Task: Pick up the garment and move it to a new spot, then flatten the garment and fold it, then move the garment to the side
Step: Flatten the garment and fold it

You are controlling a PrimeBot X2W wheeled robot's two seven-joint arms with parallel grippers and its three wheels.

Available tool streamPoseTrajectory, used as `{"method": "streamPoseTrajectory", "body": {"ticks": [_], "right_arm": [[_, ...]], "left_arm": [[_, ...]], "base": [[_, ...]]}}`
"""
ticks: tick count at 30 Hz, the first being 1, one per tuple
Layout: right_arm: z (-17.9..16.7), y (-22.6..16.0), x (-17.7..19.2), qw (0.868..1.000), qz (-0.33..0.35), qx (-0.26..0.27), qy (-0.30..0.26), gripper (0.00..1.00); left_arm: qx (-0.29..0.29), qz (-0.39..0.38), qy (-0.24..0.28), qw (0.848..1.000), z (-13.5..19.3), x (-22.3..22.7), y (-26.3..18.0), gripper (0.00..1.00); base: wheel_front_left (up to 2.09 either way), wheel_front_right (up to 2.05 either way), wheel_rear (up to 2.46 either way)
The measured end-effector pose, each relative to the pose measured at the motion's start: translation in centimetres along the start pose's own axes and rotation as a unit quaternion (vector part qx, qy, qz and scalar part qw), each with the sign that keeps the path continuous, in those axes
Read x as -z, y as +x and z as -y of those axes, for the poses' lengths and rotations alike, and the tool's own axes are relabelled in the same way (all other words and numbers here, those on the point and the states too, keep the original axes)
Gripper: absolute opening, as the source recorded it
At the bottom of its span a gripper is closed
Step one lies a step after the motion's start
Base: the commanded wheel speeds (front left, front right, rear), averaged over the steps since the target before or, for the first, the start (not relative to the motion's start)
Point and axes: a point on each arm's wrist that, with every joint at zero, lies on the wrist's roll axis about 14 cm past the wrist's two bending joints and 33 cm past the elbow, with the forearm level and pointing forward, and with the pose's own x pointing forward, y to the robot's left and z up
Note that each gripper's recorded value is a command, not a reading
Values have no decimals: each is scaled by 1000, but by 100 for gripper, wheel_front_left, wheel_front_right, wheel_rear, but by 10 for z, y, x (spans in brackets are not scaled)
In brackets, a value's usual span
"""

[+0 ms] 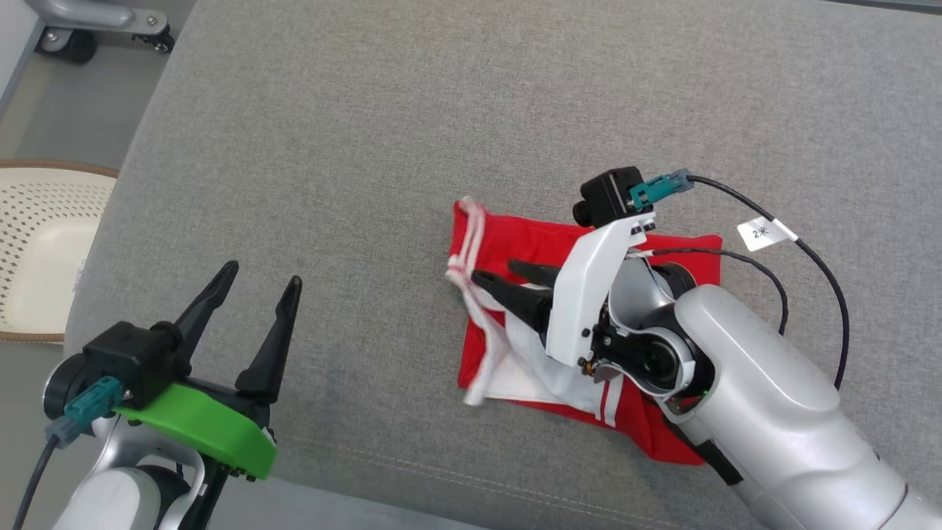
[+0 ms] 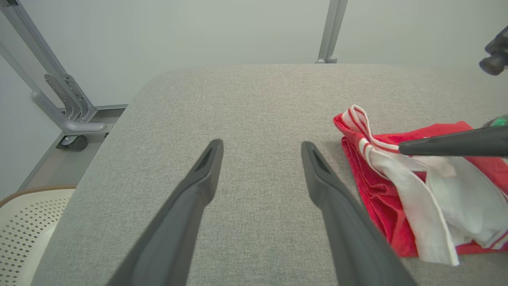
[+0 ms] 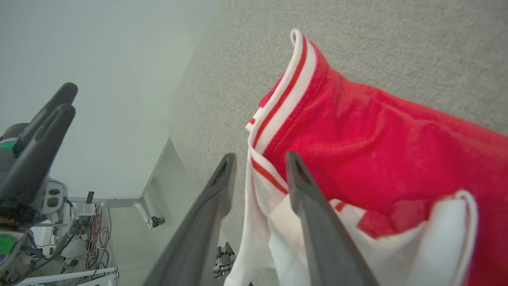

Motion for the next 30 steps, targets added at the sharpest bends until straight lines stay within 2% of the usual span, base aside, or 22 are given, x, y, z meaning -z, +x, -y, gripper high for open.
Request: {"method": "streamPoseTrajectory", "body": {"ticks": [6,9,10,13,17,22,30], "right_arm": [[-28,1,-20,998,35,-41,21,100],[-30,-6,-33,996,61,-50,32,100],[-24,-16,-49,994,95,-45,38,100],[-3,-33,-69,990,134,-13,32,100],[55,-68,-79,982,169,69,34,100],[119,-111,-43,968,165,170,79,100],[138,-127,20,958,125,197,166,100]], "left_arm": [[-8,5,2,1000,-6,-2,4,100],[-7,10,2,1000,-6,-4,8,100],[-3,13,3,1000,-4,-6,10,100],[2,19,3,1000,-2,-8,15,100],[12,25,-1,1000,4,-9,19,100],[18,22,-9,1000,10,-5,18,100],[35,27,-13,999,22,-8,20,100]], "base": [[0,0,0],[0,0,0],[0,0,0],[0,0,0],[0,0,0],[0,0,0],[0,0,0]]}}
